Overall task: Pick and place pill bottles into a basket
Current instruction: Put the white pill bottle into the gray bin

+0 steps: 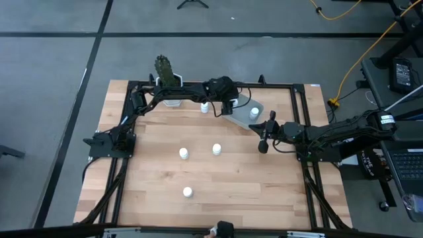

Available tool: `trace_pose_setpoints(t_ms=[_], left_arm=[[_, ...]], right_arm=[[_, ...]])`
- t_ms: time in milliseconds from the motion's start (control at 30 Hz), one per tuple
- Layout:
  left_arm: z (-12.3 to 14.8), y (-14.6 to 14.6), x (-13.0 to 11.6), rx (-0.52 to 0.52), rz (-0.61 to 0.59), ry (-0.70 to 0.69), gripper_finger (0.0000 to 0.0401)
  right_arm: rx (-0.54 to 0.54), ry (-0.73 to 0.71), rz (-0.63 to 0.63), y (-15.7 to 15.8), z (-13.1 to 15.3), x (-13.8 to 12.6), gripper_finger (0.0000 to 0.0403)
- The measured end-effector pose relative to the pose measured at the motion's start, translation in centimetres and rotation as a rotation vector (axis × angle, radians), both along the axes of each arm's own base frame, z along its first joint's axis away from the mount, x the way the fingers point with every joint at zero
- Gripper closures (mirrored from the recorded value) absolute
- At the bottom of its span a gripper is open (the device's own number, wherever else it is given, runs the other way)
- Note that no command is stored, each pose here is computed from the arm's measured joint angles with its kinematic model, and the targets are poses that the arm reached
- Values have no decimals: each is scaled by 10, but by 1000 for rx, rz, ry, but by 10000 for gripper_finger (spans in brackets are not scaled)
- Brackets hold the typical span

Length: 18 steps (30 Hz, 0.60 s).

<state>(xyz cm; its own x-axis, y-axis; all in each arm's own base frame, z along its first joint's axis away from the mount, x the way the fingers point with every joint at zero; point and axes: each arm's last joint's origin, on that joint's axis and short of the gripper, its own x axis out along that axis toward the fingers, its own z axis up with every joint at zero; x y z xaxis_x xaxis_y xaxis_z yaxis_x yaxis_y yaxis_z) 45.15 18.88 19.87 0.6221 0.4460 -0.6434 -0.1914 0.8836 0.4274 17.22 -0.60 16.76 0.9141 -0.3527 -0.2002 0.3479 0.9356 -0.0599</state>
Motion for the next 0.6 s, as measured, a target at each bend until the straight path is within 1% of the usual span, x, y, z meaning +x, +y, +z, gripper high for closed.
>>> trace_pose_setpoints(t_ms=[100, 133, 167, 233, 300, 367, 433, 500, 600], left_arm=[[13, -13, 3, 68, 2, 71, 191], [18, -17, 2, 76, -8, 103, 191], [22, -22, 1, 77, -21, 132, 191], [33, -32, 5, 85, -43, 130, 192], [45, -41, -1, 73, -63, 151, 192], [61, -47, -2, 87, -73, 110, 192], [77, -51, -11, 78, -66, 98, 193], [93, -56, -18, 63, -67, 65, 198], [116, -61, -36, 11, -71, 51, 213]], right_arm=[[0, 0, 0, 0, 0, 0, 386], [0, -2, 0, 0, 0, 0, 386], [0, -3, 0, 0, 0, 0, 386], [-1, -3, 0, 0, 0, 0, 386], [0, -4, -1, 0, 0, 0, 386], [0, -3, -1, 0, 0, 0, 386], [1, -8, -1, 0, 1, 0, 386], [9, -7, -2, 0, 0, 0, 386], [25, -13, -5, 0, 0, 0, 386]])
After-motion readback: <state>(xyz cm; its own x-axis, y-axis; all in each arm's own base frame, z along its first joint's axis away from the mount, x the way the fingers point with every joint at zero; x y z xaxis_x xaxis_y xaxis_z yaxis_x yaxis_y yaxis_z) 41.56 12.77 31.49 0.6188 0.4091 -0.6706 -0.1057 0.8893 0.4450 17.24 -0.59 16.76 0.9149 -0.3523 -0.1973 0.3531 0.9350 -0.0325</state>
